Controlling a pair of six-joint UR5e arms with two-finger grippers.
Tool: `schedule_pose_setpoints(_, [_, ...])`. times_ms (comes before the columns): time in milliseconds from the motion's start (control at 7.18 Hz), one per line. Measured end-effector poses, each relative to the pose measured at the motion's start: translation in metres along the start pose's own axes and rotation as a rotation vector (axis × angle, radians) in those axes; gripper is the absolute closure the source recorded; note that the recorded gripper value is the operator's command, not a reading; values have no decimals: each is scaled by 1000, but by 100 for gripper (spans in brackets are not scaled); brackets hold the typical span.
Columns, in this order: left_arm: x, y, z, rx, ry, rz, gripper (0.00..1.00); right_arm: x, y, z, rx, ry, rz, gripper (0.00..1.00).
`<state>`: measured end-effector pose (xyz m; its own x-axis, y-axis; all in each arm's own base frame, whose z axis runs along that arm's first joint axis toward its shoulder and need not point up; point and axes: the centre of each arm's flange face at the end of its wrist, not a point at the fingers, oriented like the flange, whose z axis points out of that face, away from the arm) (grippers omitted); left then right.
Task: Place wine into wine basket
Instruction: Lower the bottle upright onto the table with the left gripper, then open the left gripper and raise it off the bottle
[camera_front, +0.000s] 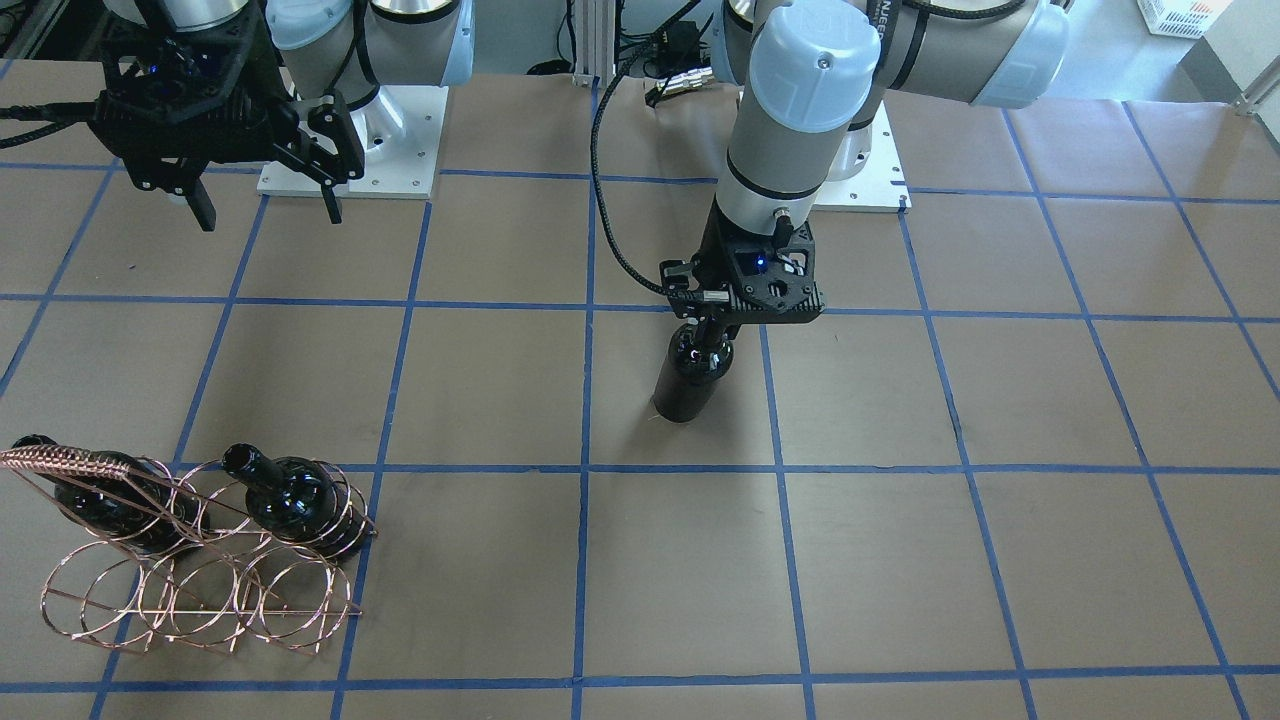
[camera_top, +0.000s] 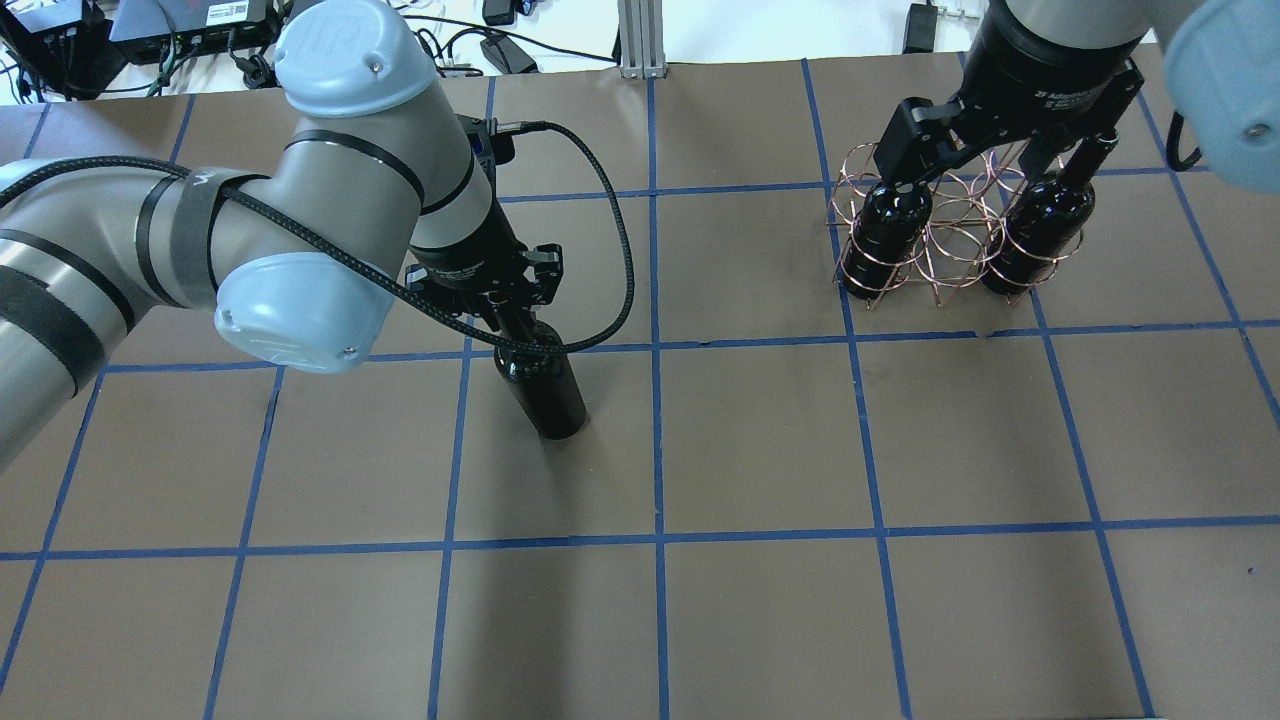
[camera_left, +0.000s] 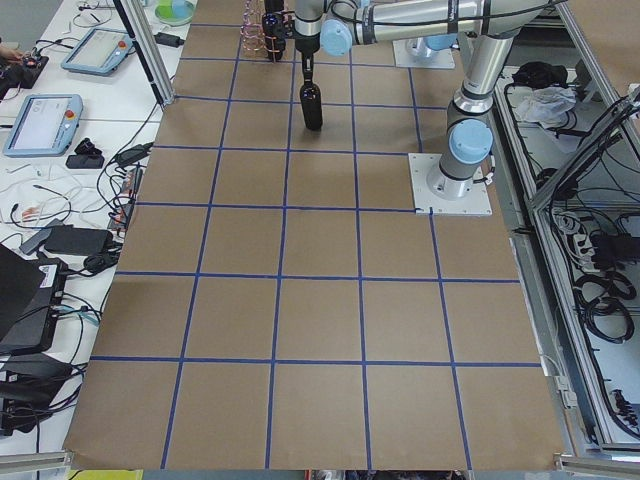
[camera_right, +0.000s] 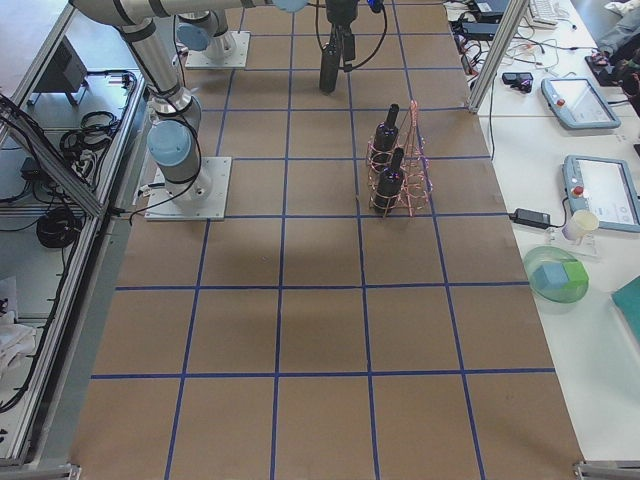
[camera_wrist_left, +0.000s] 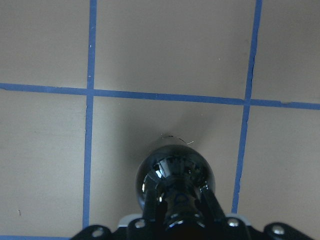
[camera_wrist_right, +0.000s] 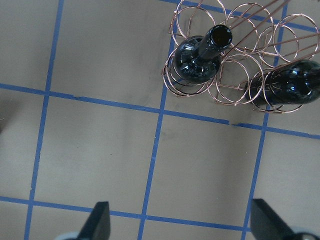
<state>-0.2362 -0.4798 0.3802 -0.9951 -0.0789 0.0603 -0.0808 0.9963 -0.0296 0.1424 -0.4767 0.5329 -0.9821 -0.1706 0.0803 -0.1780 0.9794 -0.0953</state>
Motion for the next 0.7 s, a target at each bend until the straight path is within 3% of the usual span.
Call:
schedule_pose_setpoints(139, [0, 0, 0, -1, -1, 3, 47, 0, 0, 0, 0, 0, 0, 0])
schedule_pose_setpoints(279, [0, 1, 0, -3, -2, 6, 0, 0, 0, 0, -1, -1, 0, 0])
schedule_pose_setpoints(697, [0, 2, -15, 17, -8, 2, 0, 0, 0, 0, -1, -1, 1, 0])
